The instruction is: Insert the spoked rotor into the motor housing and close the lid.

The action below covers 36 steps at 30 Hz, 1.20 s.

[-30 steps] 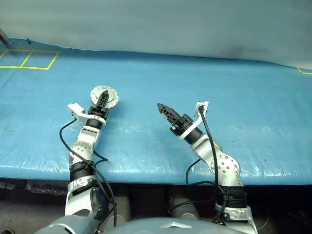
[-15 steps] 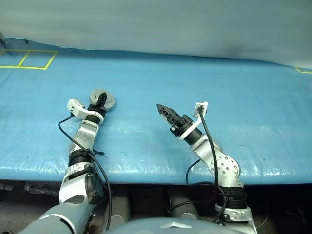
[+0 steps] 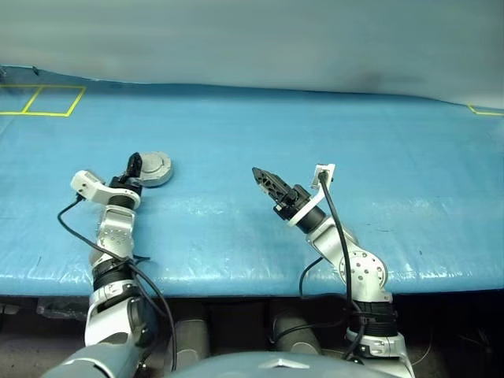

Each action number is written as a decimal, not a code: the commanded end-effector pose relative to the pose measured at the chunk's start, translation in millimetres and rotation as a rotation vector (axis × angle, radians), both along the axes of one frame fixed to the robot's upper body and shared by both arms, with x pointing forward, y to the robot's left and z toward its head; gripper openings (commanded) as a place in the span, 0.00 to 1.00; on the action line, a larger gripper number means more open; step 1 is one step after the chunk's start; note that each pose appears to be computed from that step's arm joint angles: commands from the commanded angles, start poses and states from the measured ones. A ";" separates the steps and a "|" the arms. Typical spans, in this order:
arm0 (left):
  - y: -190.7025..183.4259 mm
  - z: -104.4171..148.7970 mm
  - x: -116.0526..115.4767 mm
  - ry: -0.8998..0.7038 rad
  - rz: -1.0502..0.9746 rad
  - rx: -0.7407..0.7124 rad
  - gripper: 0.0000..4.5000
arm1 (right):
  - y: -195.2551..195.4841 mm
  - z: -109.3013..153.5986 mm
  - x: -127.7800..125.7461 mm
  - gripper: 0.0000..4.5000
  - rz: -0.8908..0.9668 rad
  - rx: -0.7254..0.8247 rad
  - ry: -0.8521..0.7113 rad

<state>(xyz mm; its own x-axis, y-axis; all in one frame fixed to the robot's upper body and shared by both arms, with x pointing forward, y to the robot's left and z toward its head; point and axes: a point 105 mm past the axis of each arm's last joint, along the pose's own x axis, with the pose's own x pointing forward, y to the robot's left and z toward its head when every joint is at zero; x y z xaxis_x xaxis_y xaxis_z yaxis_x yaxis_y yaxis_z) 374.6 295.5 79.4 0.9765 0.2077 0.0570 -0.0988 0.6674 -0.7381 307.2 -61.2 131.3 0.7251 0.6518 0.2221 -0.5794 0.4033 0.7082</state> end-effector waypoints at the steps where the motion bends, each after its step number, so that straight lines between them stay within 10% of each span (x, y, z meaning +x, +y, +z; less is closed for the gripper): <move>1: 17.4 33.2 -3.6 -0.085 0.070 0.142 0.95 | 4.1 10.5 -0.9 0.69 0.015 -0.015 -0.057; 9: -21.1 104.7 -5.4 -0.374 -0.102 0.369 0.95 | -8.8 11.7 6.2 0.69 -0.105 -0.239 -0.215; 13: -102.1 117.7 -20.0 -0.486 -0.535 0.582 0.95 | -24.9 16.1 12.2 0.69 -0.160 -0.403 -0.315; 24: -184.5 55.4 -58.5 -0.373 -1.149 0.996 0.95 | -53.6 4.0 9.4 0.69 -0.033 -0.744 -0.452; 29: -189.6 40.9 -65.7 -0.368 -1.224 1.051 0.96 | -62.7 -14.8 7.3 0.97 0.026 -0.853 -0.437; 36: -197.4 18.0 -77.2 -0.360 -1.324 1.082 0.96 | -65.0 -21.9 6.1 0.99 0.032 -0.910 -0.443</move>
